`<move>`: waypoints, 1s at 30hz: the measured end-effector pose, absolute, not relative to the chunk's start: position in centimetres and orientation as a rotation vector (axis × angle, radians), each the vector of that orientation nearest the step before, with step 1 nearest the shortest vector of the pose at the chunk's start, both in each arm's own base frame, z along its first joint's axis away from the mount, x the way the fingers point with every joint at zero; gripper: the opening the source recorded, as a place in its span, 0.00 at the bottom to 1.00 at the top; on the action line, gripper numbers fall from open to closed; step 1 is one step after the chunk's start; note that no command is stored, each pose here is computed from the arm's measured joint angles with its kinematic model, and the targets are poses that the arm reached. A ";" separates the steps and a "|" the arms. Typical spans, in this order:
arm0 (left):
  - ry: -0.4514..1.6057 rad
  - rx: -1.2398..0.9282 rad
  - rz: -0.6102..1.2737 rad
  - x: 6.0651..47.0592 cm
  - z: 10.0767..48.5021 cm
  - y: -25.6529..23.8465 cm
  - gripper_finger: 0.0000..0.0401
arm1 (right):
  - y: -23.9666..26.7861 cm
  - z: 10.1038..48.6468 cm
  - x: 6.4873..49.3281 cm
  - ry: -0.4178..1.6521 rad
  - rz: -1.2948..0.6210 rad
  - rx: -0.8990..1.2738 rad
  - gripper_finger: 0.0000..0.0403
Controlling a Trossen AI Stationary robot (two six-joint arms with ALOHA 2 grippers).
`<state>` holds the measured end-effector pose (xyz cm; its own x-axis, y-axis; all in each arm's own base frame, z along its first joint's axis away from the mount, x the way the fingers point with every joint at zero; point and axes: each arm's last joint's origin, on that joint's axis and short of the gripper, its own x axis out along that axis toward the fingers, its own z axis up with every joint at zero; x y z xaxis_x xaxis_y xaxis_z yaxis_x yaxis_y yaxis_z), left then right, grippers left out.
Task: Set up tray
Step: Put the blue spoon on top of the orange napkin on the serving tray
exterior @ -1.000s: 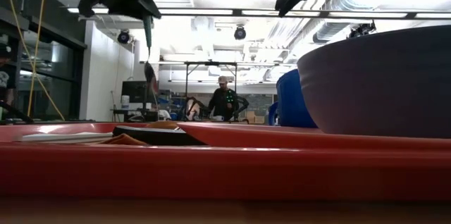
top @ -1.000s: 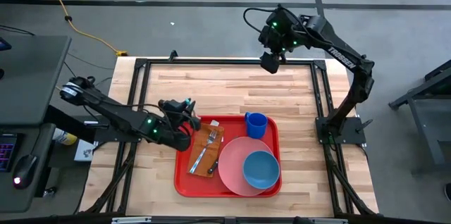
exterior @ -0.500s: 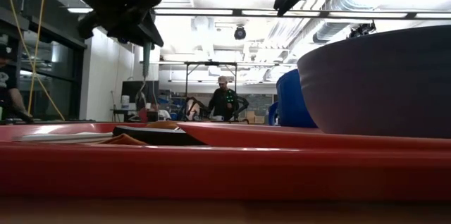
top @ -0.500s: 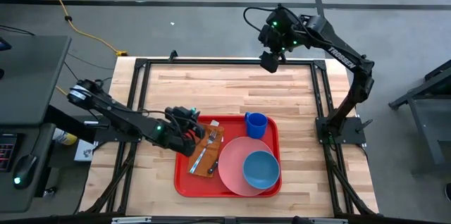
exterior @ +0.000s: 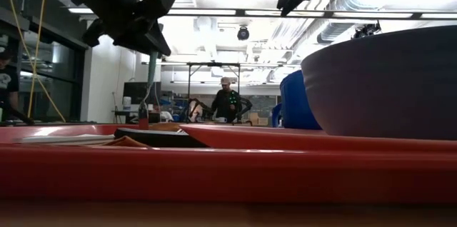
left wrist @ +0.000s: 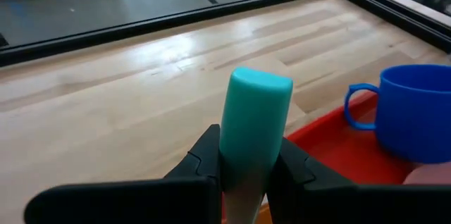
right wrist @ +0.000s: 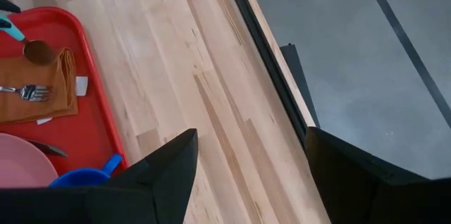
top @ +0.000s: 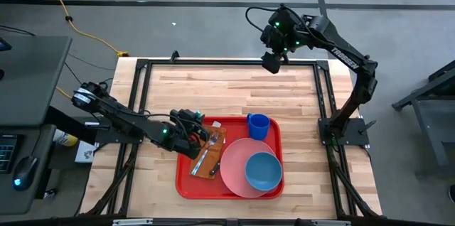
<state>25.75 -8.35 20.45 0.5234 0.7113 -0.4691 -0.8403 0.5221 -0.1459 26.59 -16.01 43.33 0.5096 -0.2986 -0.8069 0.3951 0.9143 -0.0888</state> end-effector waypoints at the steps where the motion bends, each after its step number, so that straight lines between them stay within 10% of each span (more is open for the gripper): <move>1: 0.382 -0.382 0.948 25.9 20.4 -8.4 0.22 | -16.0 43.3 26.6 0.948 -0.419 0.112 0.60; 13: 0.588 -0.489 0.729 26.1 19.6 -10.7 0.40 | -16.0 43.4 26.7 0.939 -0.415 0.107 0.60; 30: 0.604 -0.449 0.757 25.8 19.3 -10.5 0.15 | -16.1 43.6 26.9 0.905 -0.389 0.084 0.60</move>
<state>25.81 -10.50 19.30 0.5738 0.4978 -0.6504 -0.7444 0.6481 -0.1608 26.94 -16.13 43.57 0.5529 -0.2936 -0.7798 0.3636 0.9271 -0.0912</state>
